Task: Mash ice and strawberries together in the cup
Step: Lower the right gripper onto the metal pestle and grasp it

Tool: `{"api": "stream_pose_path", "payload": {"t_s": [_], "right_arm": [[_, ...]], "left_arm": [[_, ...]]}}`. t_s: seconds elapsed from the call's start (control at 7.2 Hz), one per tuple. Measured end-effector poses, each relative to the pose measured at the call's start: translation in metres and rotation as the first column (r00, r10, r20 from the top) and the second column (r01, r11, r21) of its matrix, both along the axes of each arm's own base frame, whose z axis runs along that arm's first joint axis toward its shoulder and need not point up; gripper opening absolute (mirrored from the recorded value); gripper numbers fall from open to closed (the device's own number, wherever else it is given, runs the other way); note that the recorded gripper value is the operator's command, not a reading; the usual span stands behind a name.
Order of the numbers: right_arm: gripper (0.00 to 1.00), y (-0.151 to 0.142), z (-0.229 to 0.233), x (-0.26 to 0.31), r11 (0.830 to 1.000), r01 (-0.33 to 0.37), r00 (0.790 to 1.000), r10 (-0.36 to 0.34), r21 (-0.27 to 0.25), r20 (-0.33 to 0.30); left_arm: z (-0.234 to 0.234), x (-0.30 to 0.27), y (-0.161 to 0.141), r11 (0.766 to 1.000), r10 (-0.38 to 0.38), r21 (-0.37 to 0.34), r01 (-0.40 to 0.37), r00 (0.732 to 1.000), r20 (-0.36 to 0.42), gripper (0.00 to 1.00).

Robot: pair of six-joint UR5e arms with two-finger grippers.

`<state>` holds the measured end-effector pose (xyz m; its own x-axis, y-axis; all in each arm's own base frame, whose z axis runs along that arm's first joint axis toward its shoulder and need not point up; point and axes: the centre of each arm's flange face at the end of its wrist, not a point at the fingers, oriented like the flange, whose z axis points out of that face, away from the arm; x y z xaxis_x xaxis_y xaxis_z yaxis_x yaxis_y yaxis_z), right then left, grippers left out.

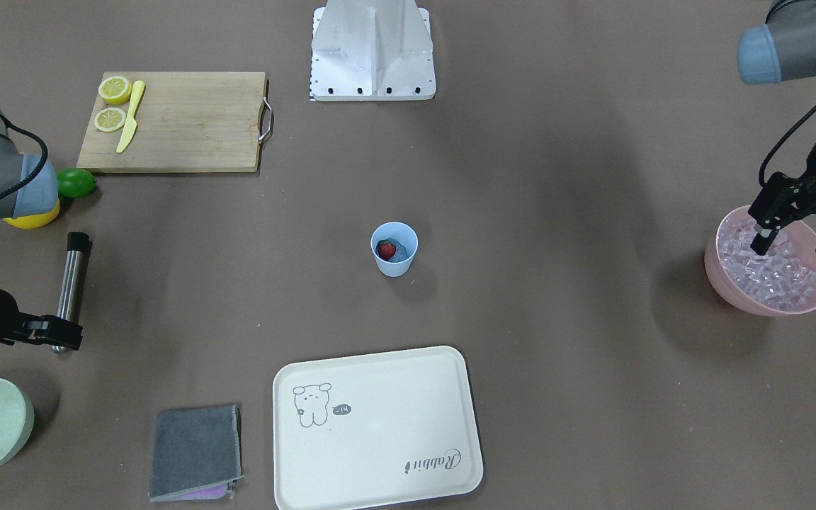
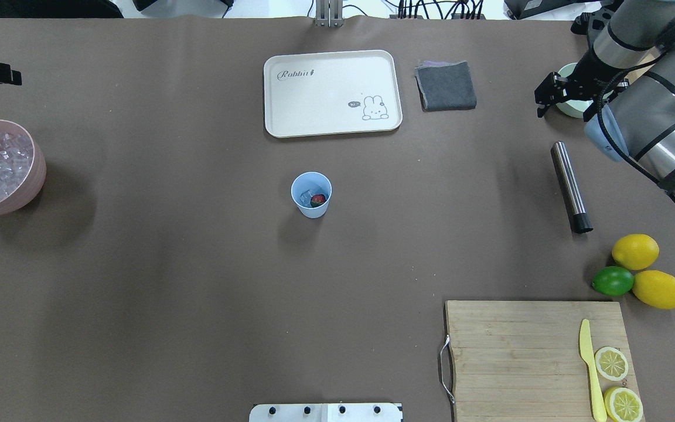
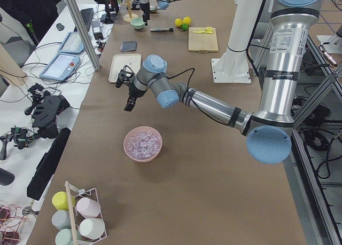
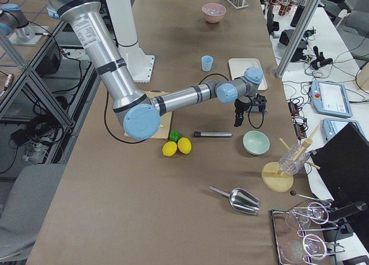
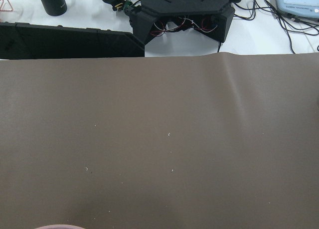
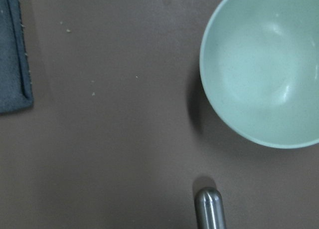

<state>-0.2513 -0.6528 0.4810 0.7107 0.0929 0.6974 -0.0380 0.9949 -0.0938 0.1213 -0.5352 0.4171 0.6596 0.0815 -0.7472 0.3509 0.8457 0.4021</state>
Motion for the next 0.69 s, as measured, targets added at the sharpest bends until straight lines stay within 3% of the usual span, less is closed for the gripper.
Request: {"api": "stream_pose_path", "payload": {"t_s": [0.42, 0.69], "right_arm": [[1.00, 0.012, 0.045, -0.003, 0.997, 0.062, 0.998, -0.063, 0.047, 0.023], [1.00, 0.020, 0.049, -0.022, 0.993, 0.088, 0.996, -0.090, 0.077, 0.019]], "left_arm": [[-0.003, 0.000, 0.000, 1.000, -0.002, 0.017, 0.002, 1.000, -0.004, 0.98], [-0.004, 0.000, -0.001, 1.000, -0.001, 0.018, 0.001, 1.000, -0.006, 0.98]]}}
